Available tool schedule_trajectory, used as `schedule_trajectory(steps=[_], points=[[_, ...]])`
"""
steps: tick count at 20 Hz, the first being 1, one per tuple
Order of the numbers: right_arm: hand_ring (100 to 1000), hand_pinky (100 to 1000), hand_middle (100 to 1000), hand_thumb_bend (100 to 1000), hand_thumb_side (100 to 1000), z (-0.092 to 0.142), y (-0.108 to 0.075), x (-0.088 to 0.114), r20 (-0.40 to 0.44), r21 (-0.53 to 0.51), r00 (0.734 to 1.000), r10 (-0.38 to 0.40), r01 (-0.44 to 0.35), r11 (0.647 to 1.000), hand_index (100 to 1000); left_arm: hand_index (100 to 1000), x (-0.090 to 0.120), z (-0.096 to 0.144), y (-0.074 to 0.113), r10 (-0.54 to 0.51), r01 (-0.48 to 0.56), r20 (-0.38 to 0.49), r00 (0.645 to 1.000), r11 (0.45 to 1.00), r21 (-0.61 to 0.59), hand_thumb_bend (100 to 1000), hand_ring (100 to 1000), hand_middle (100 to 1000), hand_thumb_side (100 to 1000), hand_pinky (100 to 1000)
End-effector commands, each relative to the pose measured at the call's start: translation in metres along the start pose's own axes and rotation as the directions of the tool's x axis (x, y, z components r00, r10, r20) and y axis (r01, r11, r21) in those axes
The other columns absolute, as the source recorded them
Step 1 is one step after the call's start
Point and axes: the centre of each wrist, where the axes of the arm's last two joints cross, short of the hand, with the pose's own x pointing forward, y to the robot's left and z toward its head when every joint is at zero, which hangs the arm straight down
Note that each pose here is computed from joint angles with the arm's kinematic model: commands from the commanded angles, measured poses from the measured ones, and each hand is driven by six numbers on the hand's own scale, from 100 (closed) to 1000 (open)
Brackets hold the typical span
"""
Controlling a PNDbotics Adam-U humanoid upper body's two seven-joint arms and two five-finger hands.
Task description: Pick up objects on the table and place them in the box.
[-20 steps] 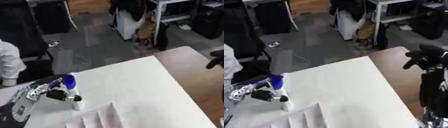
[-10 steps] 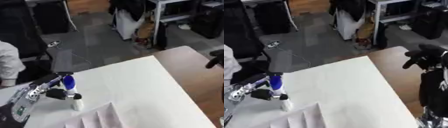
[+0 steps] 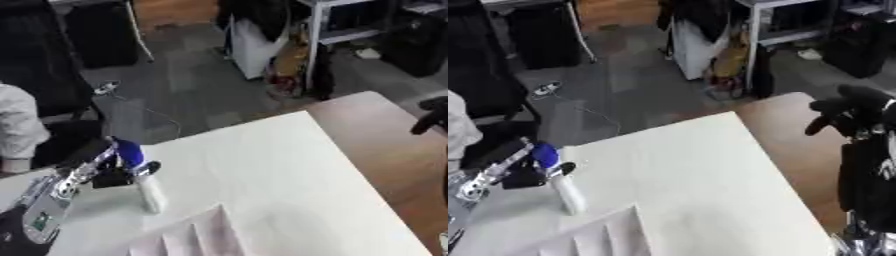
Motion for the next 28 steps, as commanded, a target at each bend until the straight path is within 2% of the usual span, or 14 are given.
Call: schedule_trajectory(steps=[1, 3, 12, 13, 14, 19, 28], points=[[572, 380, 465, 100, 949, -0.008, 0.001, 0.006, 0.033, 0.009, 0.999, -0.008, 0.007, 1.0, 695, 454, -0.001, -0.002, 0.013, -0.013, 0.013, -0.001, 1.0, 0.998, 0.059, 100, 100, 130, 1000, 100], [572, 380, 465, 100, 949, -0.008, 0.0, 0.006, 0.033, 0.01, 0.999, -0.008, 0.008, 1.0, 695, 439, -0.002, -0.001, 0.011, -0.028, 0.027, 0.005, 1.0, 0.998, 0.05, 105, 100, 100, 1000, 100], [572, 381, 466, 100, 948, -0.006, -0.002, 0.005, 0.024, 0.012, 1.0, -0.001, 0.001, 1.0, 695, 425, -0.003, 0.003, 0.014, -0.029, 0.025, 0.048, 0.998, 0.995, 0.1, 104, 100, 100, 999, 100], [572, 382, 467, 100, 954, -0.005, -0.002, 0.005, 0.022, 0.012, 1.0, 0.001, -0.001, 1.0, 695, 425, -0.002, 0.004, 0.015, -0.028, 0.022, 0.059, 0.998, 0.994, 0.104, 133, 100, 100, 1000, 100], [572, 382, 467, 100, 948, -0.004, -0.003, 0.005, 0.02, 0.013, 1.0, 0.004, -0.004, 1.0, 695, 423, -0.001, 0.005, 0.016, -0.027, 0.019, 0.075, 0.997, 0.994, 0.109, 105, 100, 100, 997, 100], [572, 382, 467, 100, 948, -0.001, -0.005, 0.004, 0.009, 0.016, 1.0, 0.017, -0.017, 1.0, 695, 418, 0.01, 0.013, 0.03, -0.016, -0.013, 0.176, 0.984, 0.987, 0.161, 108, 100, 100, 987, 100], [573, 382, 466, 100, 948, 0.005, -0.011, 0.003, -0.008, 0.019, 0.999, 0.045, -0.045, 0.999, 695, 412, 0.04, 0.037, 0.062, 0.028, -0.125, 0.356, 0.934, 0.959, 0.255, 112, 100, 100, 977, 100]])
